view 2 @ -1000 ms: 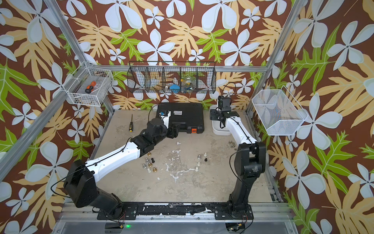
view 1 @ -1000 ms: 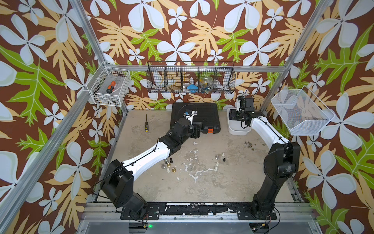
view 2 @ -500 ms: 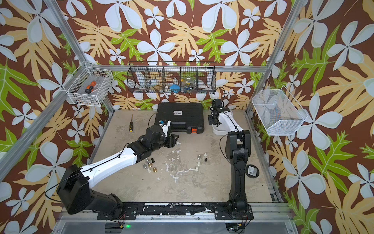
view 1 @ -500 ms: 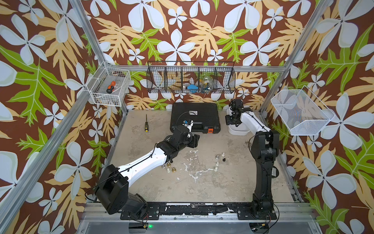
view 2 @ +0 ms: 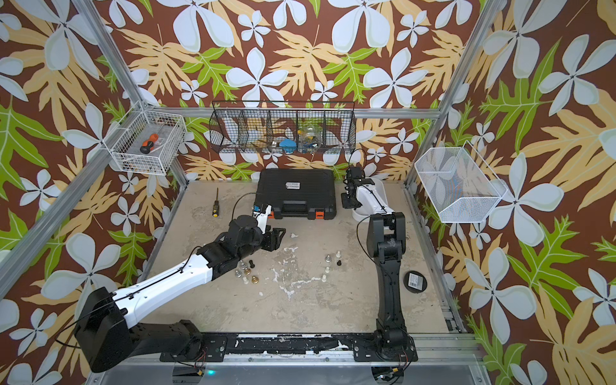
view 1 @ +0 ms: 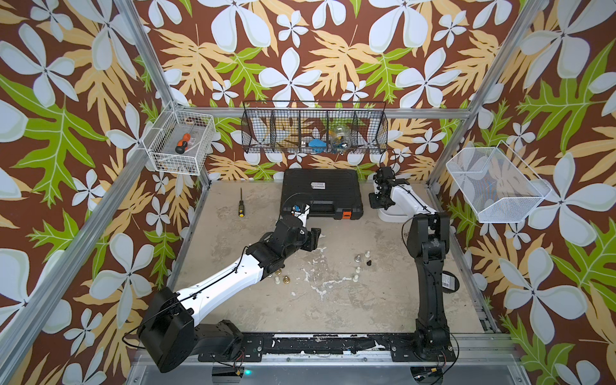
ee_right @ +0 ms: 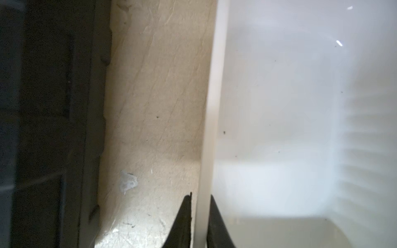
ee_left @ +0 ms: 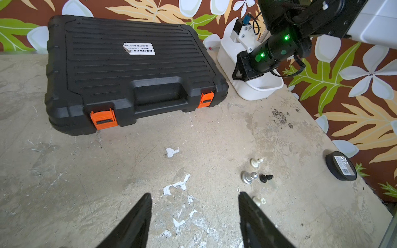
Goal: Put the chess pieces into the storage box
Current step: Pick up the storage box at the corner of the board.
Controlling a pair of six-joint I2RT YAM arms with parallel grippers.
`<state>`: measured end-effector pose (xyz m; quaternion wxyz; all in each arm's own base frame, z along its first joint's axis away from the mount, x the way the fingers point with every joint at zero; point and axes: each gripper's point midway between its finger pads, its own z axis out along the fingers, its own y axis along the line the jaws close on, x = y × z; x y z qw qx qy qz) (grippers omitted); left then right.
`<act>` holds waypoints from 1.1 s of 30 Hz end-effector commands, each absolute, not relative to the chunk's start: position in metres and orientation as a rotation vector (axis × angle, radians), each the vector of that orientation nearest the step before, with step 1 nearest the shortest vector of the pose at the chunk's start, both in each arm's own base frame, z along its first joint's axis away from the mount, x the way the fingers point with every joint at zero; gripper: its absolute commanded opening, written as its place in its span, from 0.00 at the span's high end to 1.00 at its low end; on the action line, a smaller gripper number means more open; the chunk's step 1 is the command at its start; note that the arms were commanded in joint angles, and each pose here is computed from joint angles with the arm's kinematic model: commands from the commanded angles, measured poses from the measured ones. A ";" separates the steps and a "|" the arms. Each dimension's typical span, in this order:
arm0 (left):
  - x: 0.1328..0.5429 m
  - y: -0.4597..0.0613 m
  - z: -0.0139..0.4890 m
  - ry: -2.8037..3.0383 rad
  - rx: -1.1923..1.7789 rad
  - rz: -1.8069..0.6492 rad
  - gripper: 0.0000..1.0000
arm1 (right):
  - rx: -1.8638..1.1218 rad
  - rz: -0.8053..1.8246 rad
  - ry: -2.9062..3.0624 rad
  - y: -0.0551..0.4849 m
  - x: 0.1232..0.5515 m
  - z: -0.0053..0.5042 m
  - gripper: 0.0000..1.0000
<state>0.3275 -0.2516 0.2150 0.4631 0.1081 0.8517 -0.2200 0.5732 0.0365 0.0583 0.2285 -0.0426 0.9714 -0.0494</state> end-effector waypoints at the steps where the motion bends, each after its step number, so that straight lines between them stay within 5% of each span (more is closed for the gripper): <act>1: 0.327 -0.245 0.218 2.075 0.241 -0.521 0.34 | -0.092 -0.119 2.675 0.039 0.572 0.061 0.89; 5: 0.322 -0.235 0.220 2.063 0.223 -0.506 0.33 | -0.063 -0.112 2.666 0.039 0.569 0.068 1.00; 16: 0.297 -0.189 0.208 2.055 0.129 -0.418 0.23 | 0.001 -0.134 2.593 0.053 0.535 0.125 1.00; 33: 0.295 -0.123 0.184 2.231 -0.047 -0.434 0.29 | -0.122 -0.309 2.354 0.179 0.384 0.244 1.00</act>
